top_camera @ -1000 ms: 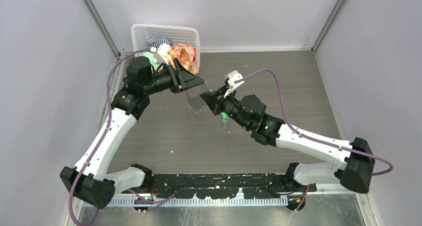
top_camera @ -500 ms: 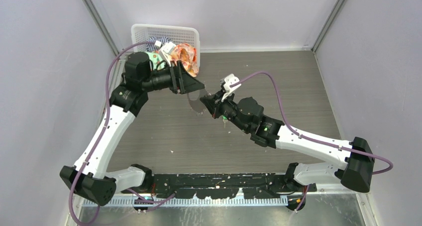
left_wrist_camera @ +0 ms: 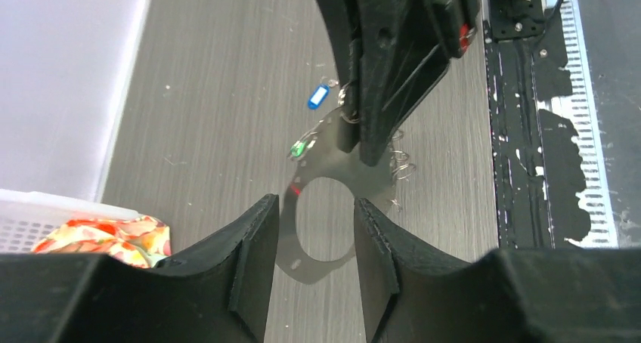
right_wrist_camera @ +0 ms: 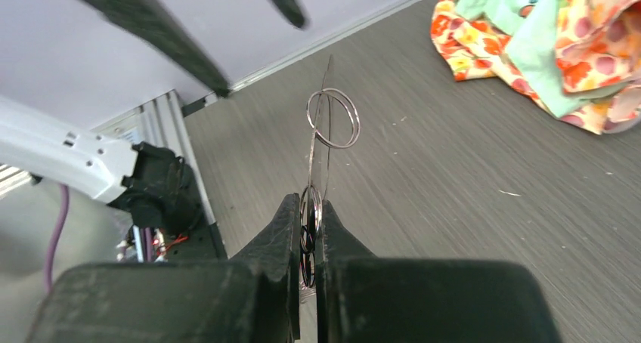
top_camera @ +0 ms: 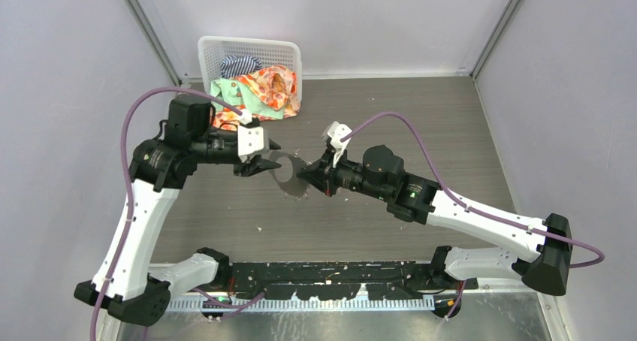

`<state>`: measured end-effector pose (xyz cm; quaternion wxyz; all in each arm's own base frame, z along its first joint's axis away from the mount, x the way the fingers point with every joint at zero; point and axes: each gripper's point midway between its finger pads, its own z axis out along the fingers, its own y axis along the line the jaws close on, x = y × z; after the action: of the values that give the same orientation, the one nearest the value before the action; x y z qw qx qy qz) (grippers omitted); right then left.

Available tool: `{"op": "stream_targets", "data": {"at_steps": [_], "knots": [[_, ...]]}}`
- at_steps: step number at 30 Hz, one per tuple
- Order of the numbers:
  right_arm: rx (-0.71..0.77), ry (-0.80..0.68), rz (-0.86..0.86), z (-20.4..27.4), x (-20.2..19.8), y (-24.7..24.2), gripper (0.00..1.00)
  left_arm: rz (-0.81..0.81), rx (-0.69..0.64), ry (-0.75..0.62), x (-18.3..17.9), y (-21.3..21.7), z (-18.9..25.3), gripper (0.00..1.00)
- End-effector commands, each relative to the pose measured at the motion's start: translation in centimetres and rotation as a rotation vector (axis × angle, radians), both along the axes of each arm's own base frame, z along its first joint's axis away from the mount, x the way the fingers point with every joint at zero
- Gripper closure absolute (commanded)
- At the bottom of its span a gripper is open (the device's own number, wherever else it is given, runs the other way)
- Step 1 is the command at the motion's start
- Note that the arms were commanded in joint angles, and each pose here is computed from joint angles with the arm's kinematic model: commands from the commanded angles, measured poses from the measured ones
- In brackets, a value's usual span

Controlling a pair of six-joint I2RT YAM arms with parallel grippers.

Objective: Put the keys on the keyring

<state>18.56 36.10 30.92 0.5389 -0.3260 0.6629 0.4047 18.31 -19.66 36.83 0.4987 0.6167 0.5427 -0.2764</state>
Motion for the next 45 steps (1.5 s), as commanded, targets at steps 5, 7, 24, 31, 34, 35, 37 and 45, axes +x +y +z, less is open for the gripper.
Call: {"op": "stream_targets", "data": {"at_steps": [5,7,24,31,34,35,37,45], "knots": [[0.113,-0.068,0.146,5.1,-2.6,0.7,0.99,-0.053,0.023,0.026,0.3,-0.5,-1.7,0.56],[0.111,-0.074,0.155,5.1,-2.7,0.8,0.99,-0.044,0.035,0.033,0.5,-0.4,-2.1,0.56],[0.095,-0.168,0.181,5.4,-2.9,0.6,0.99,-0.174,0.102,0.192,-2.7,-0.1,-3.3,0.98],[0.091,-0.199,0.143,5.6,-2.4,-0.1,0.63,-0.188,0.123,0.113,-3.1,0.3,-3.9,1.00],[0.104,-0.217,0.143,6.4,-2.8,-0.8,0.48,-0.196,0.150,-0.014,-2.8,0.5,-4.2,1.00],[0.106,-0.223,0.151,6.7,-3.0,-0.9,0.44,-0.202,0.157,-0.069,-2.7,0.5,-4.3,1.00],[0.099,-0.230,0.182,7.0,-3.6,-1.0,0.36,-0.212,0.166,-0.179,-2.4,0.5,-4.4,1.00],[-0.043,-0.148,0.437,6.0,-7.0,0.1,0.34,-0.276,0.199,-0.400,-2.8,0.0,-5.1,1.00]]}}
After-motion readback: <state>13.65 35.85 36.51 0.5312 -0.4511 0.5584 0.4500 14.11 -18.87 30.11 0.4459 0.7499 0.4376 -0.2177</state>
